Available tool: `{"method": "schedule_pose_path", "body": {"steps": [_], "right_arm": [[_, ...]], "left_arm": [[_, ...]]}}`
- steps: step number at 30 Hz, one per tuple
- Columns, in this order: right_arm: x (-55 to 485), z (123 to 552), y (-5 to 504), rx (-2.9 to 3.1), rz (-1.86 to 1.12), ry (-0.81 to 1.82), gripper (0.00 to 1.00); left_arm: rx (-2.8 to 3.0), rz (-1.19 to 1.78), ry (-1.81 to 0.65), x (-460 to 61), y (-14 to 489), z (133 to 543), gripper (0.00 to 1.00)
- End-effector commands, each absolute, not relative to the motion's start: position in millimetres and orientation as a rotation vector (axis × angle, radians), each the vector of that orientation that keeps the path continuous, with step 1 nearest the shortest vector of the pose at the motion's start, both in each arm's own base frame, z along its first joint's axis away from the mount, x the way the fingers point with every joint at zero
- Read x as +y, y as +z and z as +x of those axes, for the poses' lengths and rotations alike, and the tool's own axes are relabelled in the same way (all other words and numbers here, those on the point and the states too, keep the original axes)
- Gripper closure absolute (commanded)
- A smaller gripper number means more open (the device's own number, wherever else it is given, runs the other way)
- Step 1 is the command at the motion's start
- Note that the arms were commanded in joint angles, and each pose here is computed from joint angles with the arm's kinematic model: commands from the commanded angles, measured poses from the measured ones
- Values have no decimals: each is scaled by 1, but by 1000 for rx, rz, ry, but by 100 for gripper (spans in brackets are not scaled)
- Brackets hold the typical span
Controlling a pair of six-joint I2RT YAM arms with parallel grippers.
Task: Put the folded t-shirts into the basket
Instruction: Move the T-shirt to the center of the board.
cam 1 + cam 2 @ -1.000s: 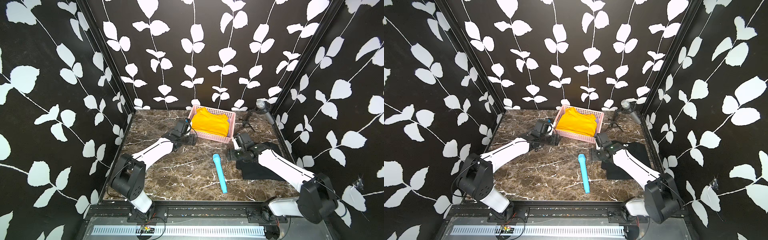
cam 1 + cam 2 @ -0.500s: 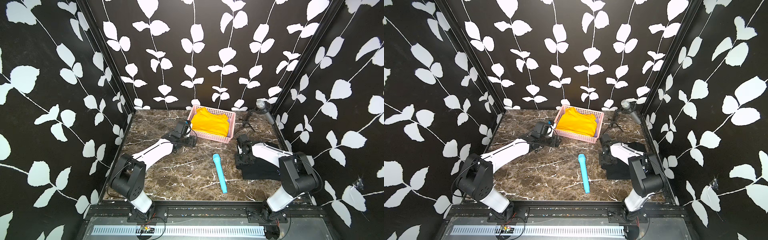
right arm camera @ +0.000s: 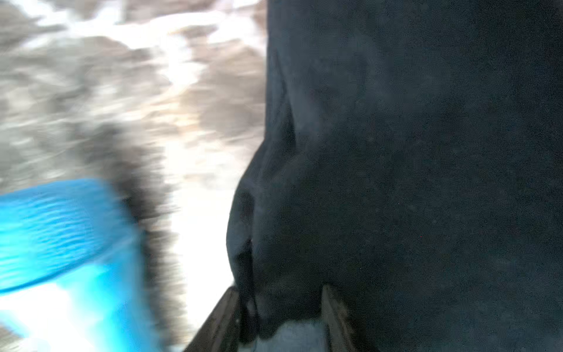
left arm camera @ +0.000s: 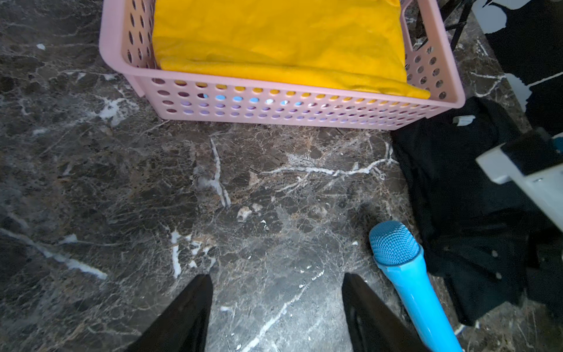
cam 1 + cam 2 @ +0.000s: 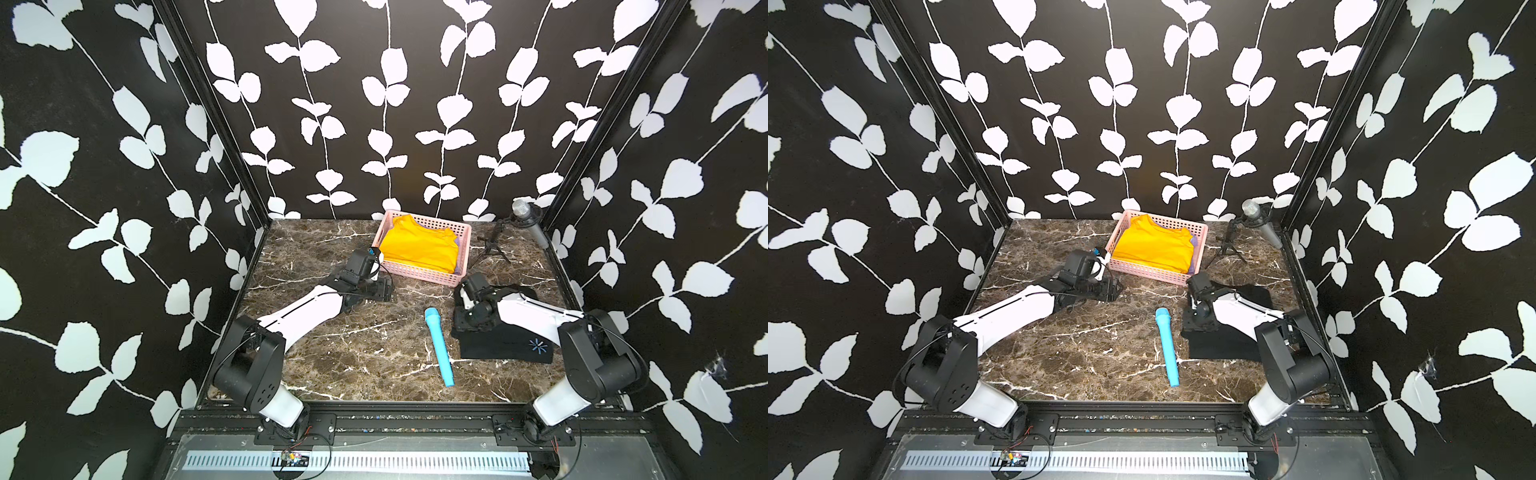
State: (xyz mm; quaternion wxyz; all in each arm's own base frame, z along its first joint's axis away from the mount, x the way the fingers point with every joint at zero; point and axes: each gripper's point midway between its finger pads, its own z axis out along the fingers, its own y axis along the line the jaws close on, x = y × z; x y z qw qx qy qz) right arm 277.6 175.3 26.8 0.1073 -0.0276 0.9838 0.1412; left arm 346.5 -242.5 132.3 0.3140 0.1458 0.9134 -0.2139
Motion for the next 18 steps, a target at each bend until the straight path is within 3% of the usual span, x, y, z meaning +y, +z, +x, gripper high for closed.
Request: {"method": "schedule_pose_path", "body": {"steps": [1, 11, 18], "right_arm": [[198, 250, 19, 2978, -51, 571, 51], [165, 279, 79, 2826, -38, 445, 35], [90, 309, 102, 2742, 142, 305, 29]], "left_arm": [[2377, 384, -628, -252, 140, 340, 30], [2317, 507, -716, -322, 146, 342, 30], [2291, 638, -726, -390, 137, 334, 31]]}}
